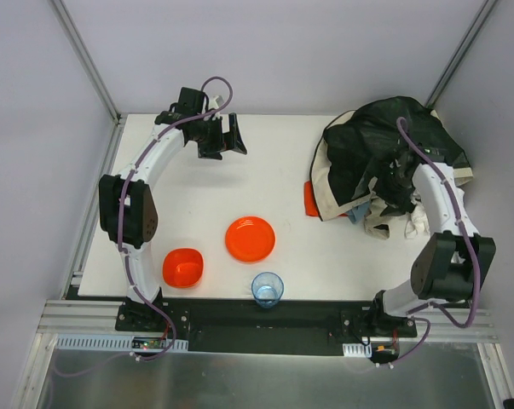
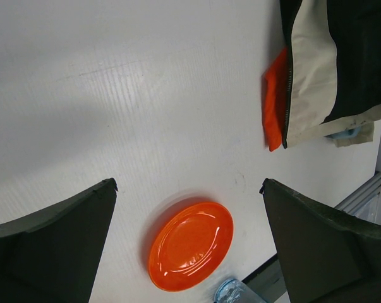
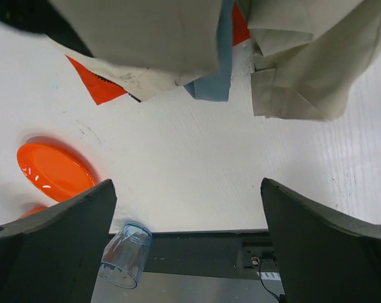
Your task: Pick out a specific cloth from the pile
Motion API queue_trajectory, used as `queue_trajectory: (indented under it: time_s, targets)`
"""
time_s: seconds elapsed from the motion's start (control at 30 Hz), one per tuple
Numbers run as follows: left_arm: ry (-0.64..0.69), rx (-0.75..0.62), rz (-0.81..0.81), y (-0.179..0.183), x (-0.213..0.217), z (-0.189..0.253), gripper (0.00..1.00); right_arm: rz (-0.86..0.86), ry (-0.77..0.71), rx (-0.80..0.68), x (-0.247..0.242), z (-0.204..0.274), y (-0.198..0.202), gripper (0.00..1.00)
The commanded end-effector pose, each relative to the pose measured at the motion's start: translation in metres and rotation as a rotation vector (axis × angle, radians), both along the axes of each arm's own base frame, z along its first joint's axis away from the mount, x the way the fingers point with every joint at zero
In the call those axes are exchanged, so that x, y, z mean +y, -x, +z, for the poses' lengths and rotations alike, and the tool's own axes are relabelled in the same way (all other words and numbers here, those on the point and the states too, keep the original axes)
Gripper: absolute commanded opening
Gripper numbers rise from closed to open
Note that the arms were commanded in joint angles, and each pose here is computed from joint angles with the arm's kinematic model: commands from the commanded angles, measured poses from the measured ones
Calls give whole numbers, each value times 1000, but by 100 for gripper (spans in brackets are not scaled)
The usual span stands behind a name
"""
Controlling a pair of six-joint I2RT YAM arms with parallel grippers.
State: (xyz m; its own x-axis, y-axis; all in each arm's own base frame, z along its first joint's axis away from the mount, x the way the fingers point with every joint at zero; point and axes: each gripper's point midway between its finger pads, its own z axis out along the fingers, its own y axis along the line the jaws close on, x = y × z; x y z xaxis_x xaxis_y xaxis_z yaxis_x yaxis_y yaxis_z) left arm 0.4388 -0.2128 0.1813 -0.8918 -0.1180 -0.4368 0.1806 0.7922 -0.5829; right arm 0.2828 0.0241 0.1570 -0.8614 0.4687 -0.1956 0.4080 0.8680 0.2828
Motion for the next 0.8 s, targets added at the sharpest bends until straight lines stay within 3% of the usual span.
queue_trajectory:
  time_s: [0.0, 0.27, 0.47, 0.77]
  targets:
    - [28, -47, -31, 5, -6, 18, 99, 10, -1, 21, 8, -18, -27, 100]
    - [28, -43, -18, 10, -4, 18, 99, 8, 33, 63, -1, -44, -75, 96]
    - [54, -33, -9, 7, -8, 18, 99, 16, 1, 81, 2, -63, -101, 81]
    - [69, -29, 0, -1, -13, 19, 99, 49, -111, 179, 21, -90, -94, 60]
